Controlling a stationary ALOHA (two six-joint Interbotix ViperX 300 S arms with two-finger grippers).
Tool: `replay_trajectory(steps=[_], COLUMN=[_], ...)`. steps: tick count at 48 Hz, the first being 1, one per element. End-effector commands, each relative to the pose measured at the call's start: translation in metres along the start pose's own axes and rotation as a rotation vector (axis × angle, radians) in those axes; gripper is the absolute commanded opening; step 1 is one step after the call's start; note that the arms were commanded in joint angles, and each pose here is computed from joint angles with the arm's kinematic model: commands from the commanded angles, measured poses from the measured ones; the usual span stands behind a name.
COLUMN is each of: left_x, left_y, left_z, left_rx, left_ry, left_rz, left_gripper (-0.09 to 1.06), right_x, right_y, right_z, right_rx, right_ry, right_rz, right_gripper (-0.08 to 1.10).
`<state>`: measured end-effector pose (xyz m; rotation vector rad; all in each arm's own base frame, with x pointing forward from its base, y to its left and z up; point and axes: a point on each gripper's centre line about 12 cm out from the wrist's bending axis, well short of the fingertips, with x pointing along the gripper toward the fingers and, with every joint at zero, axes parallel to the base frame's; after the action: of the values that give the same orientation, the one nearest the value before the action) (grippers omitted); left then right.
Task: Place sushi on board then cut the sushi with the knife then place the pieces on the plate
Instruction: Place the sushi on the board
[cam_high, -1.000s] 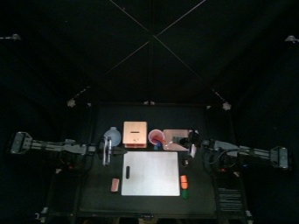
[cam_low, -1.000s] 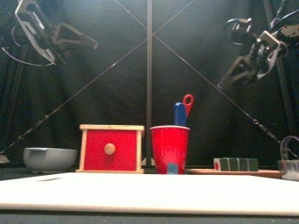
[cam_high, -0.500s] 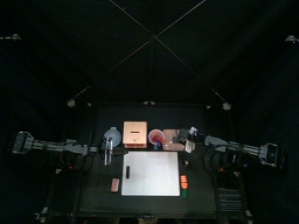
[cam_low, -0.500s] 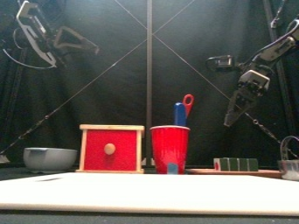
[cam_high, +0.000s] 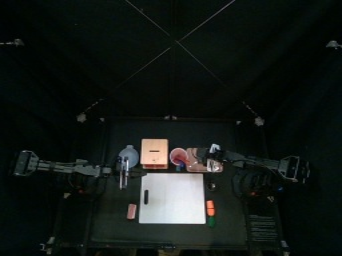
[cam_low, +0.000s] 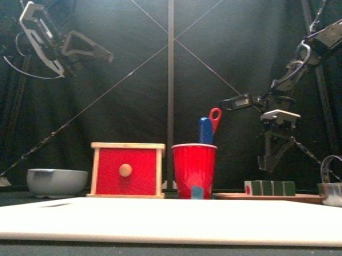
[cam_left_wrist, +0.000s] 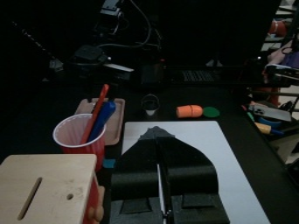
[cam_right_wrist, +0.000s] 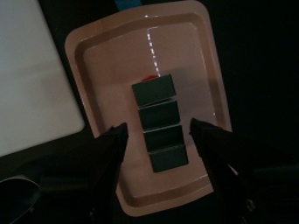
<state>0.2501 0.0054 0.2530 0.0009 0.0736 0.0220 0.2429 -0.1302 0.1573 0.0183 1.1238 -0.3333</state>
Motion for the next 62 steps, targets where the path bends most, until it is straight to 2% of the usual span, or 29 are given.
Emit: replay_trajectory(steps=[1, 5, 13, 19, 32, 37, 41, 48, 62], left_x=[0.001, 0.001, 0.001, 0.001, 0.001, 0.001, 0.000, 0.000, -0.001], left_y=[0.001, 0.001, 0.003, 0.003, 0.003, 0.003, 0.003, 0.003, 0.003], left_z=[0.005, 0.004, 0.003, 0.003, 0.002, 0.002, 0.002, 0.000, -0.002], left_rx=[-0.003, -0.005, -0.030, -0.038, -0.040, -0.041, -0.041, -0.041, -0.040], left_ry=[-0.018, -0.017, -0.014, -0.014, -0.012, -0.012, -0.012, -0.008, -0.002], left_rz=[0.005, 0.006, 0.017, 0.022, 0.022, 0.022, 0.022, 0.022, 0.022], left_gripper=[-0.02, -0.02, -0.02, -0.02, -0.02, -0.02, -0.02, -0.02, -0.02], right_x=[0.000, 0.005, 0.013, 0.020, 0.041, 0.046, 0.047, 0.042, 0.010], right_y=[-0.010, -0.013, -0.017, -0.019, -0.017, -0.016, -0.015, -0.017, -0.017], right_z=[0.006, 0.003, -0.001, -0.003, -0.010, -0.011, -0.011, -0.006, 0.015], right_rx=[0.023, 0.022, 0.014, 0.018, 0.019, 0.025, 0.028, 0.063, 0.225], right_ry=[-0.011, 0.008, 0.029, 0.050, 0.089, 0.098, 0.103, 0.085, 0.030], right_rz=[0.003, 0.020, 0.034, 0.035, 0.047, 0.050, 0.055, 0.055, 0.099], right_gripper=[0.90, 0.90, 0.90, 0.90, 0.90, 0.85, 0.77, 0.61, 0.60])
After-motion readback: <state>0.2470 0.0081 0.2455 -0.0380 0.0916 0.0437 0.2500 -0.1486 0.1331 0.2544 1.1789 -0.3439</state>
